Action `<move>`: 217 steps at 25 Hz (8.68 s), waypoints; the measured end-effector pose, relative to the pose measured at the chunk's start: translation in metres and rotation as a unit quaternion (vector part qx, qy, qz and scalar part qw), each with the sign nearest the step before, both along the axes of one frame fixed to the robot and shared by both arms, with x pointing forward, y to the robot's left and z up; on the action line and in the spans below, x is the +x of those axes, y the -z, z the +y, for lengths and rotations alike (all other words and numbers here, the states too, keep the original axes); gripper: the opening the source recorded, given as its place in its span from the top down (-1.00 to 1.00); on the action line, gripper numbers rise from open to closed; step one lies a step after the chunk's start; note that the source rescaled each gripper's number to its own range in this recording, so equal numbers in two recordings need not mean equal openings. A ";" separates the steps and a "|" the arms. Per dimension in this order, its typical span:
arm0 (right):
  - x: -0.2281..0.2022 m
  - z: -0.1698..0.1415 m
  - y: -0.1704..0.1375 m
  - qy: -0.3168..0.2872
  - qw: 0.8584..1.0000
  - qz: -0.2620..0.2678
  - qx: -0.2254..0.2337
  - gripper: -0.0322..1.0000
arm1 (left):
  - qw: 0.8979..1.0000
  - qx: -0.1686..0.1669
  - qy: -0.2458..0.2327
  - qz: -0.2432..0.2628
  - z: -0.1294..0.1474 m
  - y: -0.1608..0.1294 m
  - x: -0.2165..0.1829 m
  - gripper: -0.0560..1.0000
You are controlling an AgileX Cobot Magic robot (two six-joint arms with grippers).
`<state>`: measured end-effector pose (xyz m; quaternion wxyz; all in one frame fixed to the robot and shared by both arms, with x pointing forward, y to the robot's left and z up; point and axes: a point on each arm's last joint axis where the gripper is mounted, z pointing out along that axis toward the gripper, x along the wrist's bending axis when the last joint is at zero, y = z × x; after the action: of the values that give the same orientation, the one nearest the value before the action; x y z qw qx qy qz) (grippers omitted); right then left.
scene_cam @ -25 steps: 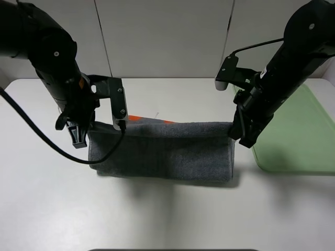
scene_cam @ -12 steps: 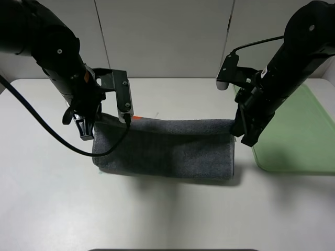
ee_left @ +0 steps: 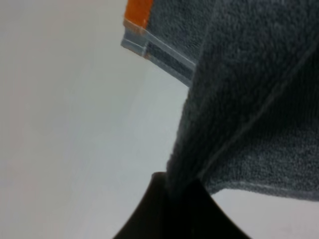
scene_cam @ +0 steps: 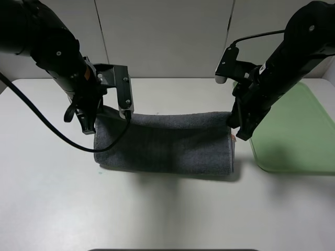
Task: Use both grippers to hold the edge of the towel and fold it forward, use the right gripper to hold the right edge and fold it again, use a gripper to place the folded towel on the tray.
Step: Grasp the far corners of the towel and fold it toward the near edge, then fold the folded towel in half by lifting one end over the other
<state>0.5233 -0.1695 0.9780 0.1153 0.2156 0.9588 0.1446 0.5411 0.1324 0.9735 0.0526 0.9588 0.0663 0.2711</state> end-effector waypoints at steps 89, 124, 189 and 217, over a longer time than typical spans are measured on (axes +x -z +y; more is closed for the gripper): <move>0.012 -0.001 -0.004 0.039 0.997 -0.062 0.008 -1.00 | 0.987 -0.104 -0.105 -0.069 0.024 -0.039 0.008 -1.00; 0.016 0.000 -0.006 0.073 0.994 -0.077 0.031 -1.00 | 0.835 -0.455 -0.296 -0.089 0.170 -0.086 -0.284 -1.00; 0.028 0.002 0.048 0.413 0.901 0.066 0.118 -1.00 | 0.727 -0.453 -0.493 -0.150 0.172 -0.077 -0.306 -1.00; 0.008 -0.022 0.117 0.476 0.867 0.051 0.141 -1.00 | 0.727 -0.454 -0.493 -0.151 0.172 -0.077 -0.306 -1.00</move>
<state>0.5315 -0.1911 0.8607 0.0897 0.6666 0.7139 0.1946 0.2347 0.3040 1.0501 0.3497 0.6000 0.6355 0.3373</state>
